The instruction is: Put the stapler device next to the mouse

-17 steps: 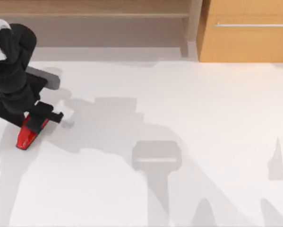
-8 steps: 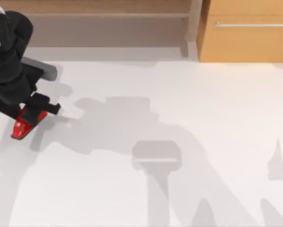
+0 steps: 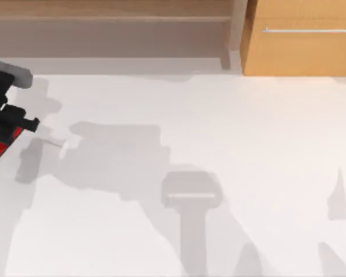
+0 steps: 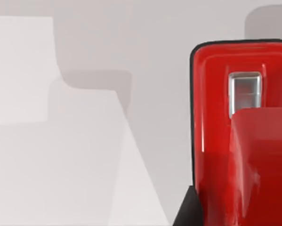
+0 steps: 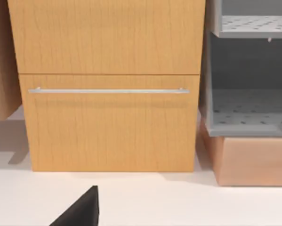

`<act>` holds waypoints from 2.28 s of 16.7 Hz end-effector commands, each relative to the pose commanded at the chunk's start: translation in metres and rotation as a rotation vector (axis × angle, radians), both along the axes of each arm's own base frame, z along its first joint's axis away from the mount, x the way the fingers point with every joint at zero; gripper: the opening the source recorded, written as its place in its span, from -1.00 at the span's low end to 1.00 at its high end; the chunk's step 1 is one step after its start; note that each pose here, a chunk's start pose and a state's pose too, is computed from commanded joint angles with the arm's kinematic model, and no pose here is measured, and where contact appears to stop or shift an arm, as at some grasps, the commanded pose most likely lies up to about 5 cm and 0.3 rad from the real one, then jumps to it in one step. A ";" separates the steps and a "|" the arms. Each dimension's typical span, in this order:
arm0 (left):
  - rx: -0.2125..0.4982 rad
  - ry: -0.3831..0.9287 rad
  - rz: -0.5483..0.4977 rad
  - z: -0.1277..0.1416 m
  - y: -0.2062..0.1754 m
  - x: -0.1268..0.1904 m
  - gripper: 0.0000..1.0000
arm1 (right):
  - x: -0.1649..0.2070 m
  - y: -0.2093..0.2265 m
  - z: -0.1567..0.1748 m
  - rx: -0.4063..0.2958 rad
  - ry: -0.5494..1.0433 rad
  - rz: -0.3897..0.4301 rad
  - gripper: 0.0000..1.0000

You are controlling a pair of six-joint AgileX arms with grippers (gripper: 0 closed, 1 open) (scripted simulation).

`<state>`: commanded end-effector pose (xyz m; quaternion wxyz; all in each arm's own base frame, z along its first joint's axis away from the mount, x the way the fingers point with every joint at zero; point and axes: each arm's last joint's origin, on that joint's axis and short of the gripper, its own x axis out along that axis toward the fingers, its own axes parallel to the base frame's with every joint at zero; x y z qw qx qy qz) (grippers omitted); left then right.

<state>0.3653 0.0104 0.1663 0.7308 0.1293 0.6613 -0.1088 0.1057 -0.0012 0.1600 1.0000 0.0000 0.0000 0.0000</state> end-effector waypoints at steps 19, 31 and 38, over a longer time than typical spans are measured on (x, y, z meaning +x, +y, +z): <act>0.025 -0.163 0.284 -0.007 0.132 -0.142 -1.00 | 0.000 0.000 0.000 0.000 0.000 0.000 1.00; 0.035 -0.226 0.232 -0.003 0.129 -0.134 -1.00 | 0.000 0.000 0.000 0.000 0.000 0.000 1.00; 0.051 -0.302 0.188 0.000 0.127 -0.126 -1.00 | 0.000 0.000 0.000 0.000 0.000 0.000 1.00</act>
